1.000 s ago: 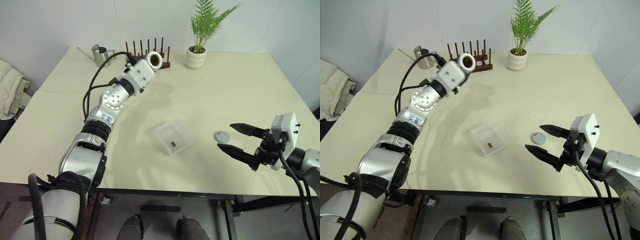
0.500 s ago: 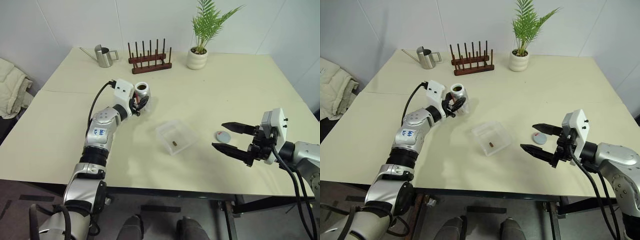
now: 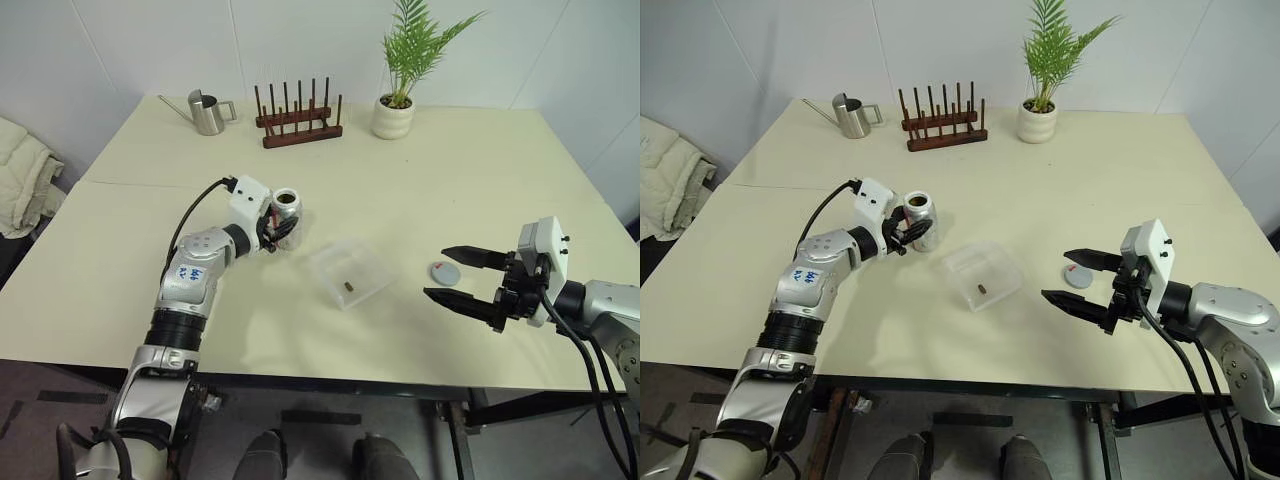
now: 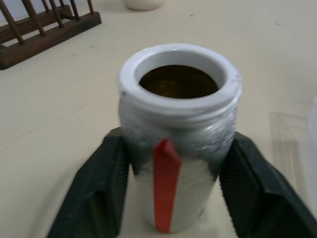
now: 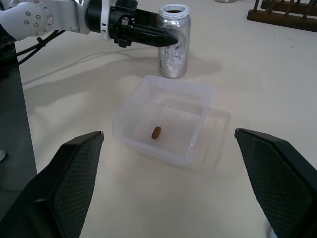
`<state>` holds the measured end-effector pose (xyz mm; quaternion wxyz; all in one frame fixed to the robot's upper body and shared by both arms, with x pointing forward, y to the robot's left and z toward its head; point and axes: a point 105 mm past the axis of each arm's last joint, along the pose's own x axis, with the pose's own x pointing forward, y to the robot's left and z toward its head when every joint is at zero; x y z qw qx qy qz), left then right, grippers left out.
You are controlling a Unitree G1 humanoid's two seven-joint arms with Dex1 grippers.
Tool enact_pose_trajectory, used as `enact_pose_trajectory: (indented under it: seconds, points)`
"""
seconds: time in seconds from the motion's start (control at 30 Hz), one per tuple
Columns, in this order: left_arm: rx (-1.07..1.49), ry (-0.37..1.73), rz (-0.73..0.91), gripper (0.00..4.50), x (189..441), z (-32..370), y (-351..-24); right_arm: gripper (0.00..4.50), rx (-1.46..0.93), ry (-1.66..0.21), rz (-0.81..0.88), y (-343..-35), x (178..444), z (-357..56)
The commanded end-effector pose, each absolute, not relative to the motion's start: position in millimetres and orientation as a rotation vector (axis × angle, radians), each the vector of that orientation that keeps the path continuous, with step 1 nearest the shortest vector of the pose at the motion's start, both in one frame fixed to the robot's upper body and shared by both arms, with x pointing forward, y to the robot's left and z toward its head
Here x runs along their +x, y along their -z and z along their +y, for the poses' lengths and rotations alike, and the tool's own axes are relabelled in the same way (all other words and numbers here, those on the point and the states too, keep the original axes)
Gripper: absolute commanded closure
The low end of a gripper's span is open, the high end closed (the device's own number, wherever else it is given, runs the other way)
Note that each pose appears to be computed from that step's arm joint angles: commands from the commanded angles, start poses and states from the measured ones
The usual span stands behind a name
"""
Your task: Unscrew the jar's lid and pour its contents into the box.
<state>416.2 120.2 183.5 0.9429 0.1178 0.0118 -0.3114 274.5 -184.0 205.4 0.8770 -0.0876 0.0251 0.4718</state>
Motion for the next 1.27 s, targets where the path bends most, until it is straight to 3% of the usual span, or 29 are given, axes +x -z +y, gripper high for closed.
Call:
enact_pose_trajectory:
  seconds: [0.03, 0.1, 0.7, 1.03, 1.27]
  points:
    - [0.274, 0.649, -0.015, 0.64, 409.6, 117.8, -199.0, 0.00, -0.217, -0.987, 0.018, -212.9, 273.3, -184.5]
    - [0.276, 0.648, -0.010, 0.01, 407.4, 119.1, -200.7, 0.00, -0.218, -0.986, 0.018, -213.0, 273.9, -184.5]
    - [0.333, 0.593, 0.117, 0.01, 374.6, 148.9, -196.4, 0.00, -0.244, -1.004, 0.034, -212.4, 277.1, -191.6]
    - [0.407, 1.025, 0.048, 0.01, 316.5, 213.5, -221.6, 0.00, -0.328, -0.982, 0.066, -229.7, 282.2, -220.0]
    - [0.362, 1.082, 0.039, 0.01, 311.8, 259.0, -222.7, 0.00, -0.371, -0.959, 0.067, -230.8, 275.0, -249.8]
